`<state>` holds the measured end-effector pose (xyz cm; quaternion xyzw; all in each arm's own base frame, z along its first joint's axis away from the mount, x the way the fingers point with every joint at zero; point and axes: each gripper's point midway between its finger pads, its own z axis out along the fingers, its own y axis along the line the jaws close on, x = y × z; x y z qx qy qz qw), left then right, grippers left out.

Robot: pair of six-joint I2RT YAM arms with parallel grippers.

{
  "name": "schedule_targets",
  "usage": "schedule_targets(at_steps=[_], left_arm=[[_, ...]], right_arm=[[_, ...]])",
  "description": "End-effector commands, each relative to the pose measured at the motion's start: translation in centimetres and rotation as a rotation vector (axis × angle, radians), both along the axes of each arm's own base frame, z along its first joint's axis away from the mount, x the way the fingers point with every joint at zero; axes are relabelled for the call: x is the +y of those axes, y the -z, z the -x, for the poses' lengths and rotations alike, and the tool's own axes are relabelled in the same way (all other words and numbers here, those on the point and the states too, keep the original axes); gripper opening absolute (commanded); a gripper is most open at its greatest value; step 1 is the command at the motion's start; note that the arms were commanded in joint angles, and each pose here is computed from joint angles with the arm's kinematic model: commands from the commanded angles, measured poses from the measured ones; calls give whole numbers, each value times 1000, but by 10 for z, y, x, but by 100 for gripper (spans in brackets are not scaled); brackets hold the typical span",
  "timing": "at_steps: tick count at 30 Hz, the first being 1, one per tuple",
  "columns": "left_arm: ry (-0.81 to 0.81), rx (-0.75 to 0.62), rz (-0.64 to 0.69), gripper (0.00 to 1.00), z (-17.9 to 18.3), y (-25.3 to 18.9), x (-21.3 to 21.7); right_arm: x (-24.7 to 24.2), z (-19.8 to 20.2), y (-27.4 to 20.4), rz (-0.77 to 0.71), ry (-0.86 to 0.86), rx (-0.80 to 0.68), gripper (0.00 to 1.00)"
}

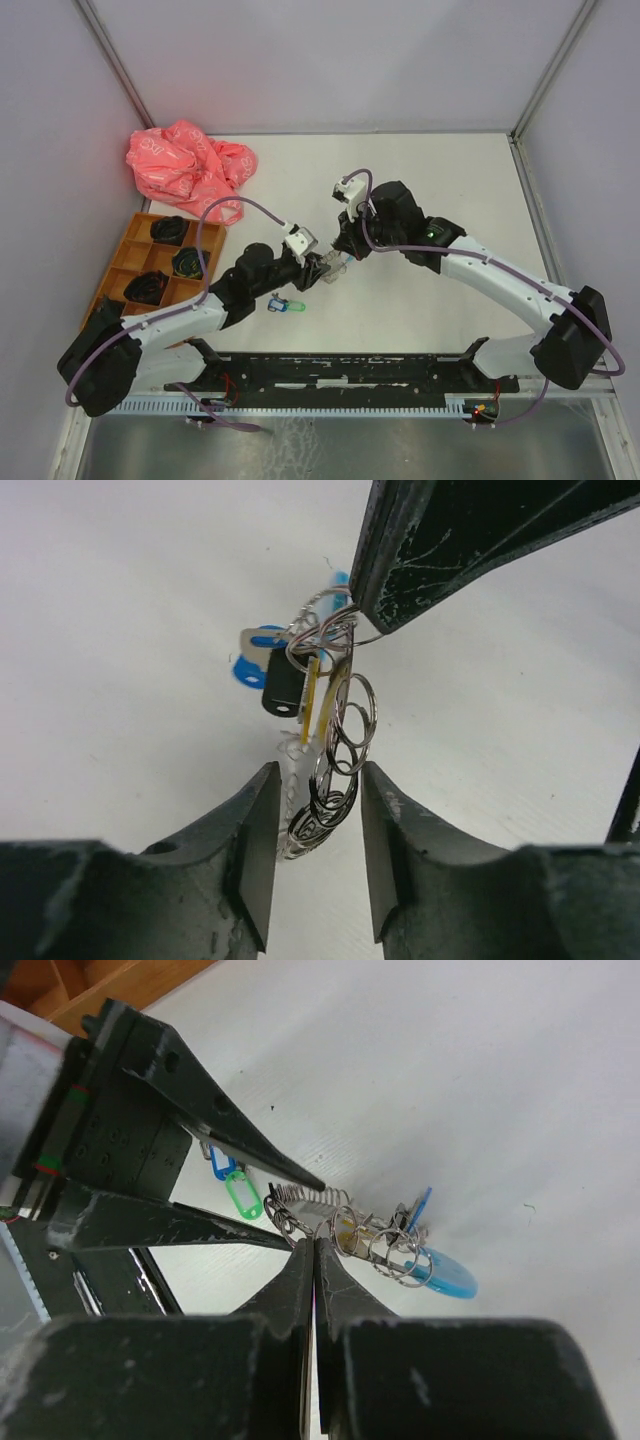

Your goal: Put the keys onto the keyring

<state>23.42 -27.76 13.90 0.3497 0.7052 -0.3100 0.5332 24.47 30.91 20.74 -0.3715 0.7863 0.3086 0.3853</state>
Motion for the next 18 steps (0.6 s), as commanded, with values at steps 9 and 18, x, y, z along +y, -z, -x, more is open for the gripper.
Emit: schedule_targets(at_steps=[9, 18], left_arm=[[7, -250, 52, 67, 7, -41, 18], [82, -495, 22, 67, 10, -69, 17]], right_arm=[[4, -12, -14, -2, 81, 63, 1], [7, -10, -19, -12, 73, 85, 1]])
